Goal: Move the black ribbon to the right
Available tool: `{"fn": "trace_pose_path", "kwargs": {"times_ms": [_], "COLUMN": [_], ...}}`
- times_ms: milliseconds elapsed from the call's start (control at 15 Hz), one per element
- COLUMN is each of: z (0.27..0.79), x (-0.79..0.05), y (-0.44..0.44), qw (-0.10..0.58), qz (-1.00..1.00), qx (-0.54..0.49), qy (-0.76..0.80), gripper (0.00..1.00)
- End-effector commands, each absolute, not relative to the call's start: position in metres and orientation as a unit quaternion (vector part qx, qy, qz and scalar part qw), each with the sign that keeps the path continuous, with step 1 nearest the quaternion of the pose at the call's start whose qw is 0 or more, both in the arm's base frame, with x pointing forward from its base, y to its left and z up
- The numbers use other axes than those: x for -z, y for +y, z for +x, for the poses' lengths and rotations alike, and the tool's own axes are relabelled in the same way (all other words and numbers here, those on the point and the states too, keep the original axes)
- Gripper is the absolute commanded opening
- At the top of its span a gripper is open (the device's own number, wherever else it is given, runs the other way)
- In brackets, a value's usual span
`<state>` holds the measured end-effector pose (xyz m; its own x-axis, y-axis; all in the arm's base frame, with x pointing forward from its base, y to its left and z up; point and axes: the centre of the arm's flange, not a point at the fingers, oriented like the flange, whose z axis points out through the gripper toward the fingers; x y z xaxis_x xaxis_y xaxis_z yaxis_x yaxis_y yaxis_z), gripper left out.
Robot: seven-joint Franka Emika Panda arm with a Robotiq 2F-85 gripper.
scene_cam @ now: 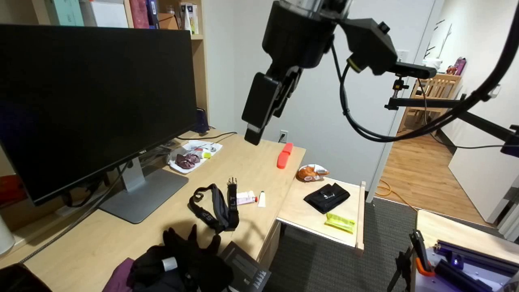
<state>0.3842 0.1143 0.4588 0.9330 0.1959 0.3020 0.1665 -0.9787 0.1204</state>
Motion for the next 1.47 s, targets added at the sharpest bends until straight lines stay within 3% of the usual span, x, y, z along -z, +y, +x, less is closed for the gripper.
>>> {"fn": "trace_pose_path", "kwargs": {"times_ms": [0,800,1400], "z": [0.398,0.507,0.59], "x": [-0.448,-0.324,-0.263], "y": [0.113,0.087,0.052], "qw": [0.048,0.072,0.065], "qz": [0.984,0.991,0.996], "qx": [-0.149,-0.059,-0.035], "qy": [0.089,0.097,-0.049], "gripper": [1.0,1.0,1.0]}}
